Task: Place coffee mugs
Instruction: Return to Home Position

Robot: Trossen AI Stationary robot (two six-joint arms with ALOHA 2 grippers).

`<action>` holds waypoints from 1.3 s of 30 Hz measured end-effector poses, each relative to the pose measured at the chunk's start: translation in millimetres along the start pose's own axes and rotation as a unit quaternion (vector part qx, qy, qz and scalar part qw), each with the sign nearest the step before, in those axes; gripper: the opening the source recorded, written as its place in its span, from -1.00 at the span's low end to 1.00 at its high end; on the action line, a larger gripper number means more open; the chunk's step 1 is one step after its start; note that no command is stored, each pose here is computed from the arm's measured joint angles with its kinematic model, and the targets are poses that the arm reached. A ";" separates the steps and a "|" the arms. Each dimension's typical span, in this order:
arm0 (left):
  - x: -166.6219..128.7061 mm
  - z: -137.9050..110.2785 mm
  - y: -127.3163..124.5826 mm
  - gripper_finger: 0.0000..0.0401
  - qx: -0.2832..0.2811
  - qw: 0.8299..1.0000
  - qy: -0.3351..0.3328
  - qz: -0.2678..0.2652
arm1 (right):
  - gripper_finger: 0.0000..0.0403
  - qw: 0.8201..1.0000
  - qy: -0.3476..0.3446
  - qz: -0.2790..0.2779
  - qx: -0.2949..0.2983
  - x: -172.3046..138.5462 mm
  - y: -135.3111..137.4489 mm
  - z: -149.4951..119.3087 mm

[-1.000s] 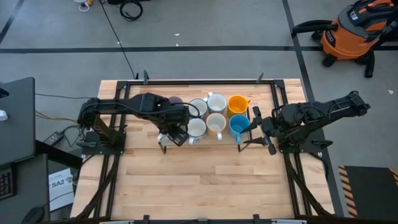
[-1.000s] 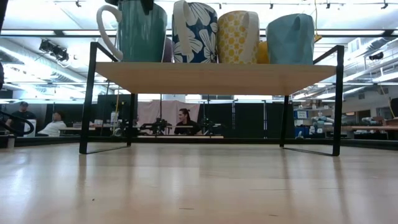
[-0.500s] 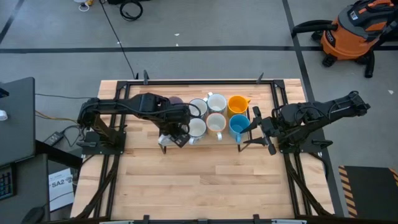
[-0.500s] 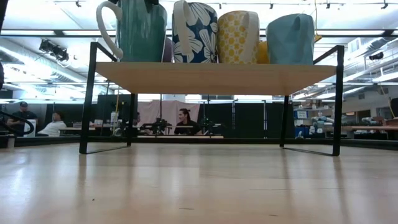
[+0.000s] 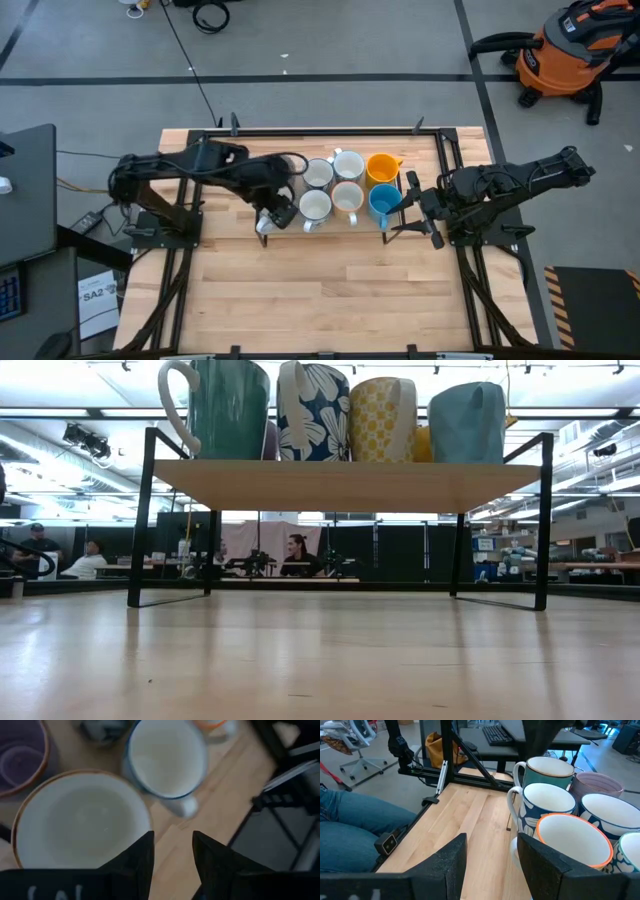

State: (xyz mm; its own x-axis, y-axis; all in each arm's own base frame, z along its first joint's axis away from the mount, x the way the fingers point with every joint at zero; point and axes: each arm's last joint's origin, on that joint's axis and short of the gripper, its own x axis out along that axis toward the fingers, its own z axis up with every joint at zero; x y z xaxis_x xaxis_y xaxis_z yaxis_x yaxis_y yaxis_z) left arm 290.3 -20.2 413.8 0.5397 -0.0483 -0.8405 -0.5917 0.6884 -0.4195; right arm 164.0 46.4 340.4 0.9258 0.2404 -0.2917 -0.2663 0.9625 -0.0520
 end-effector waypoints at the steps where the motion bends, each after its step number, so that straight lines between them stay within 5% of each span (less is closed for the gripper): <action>1: -4.0 0.3 -0.4 -0.30 0.000 1.000 -0.009 -0.010 | -0.11 1.000 0.000 0.000 0.000 -0.1 0.0 0.0; 11: -62.2 -4.5 5.5 -0.30 0.106 0.982 -0.131 -0.086 | -0.11 1.000 0.001 0.000 0.000 -0.1 0.0 -0.3; 24: -171.6 -43.7 49.0 -0.30 0.217 0.911 -0.327 -0.128 | -0.11 1.000 0.001 0.000 0.000 0.0 0.0 -0.1; 39: -234.3 -88.8 102.0 -0.30 0.263 0.860 -0.400 -0.177 | -0.11 1.000 -0.002 0.000 0.000 -0.1 0.0 0.5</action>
State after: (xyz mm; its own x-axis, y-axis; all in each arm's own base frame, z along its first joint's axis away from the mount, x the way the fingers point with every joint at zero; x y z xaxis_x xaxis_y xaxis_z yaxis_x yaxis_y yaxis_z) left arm 50.2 -3.0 537.5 0.9940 0.0468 -0.0987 -0.0667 0.9756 -0.2094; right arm 164.0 46.4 340.9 0.9271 0.2408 -0.2872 -0.2660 0.9626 -0.0514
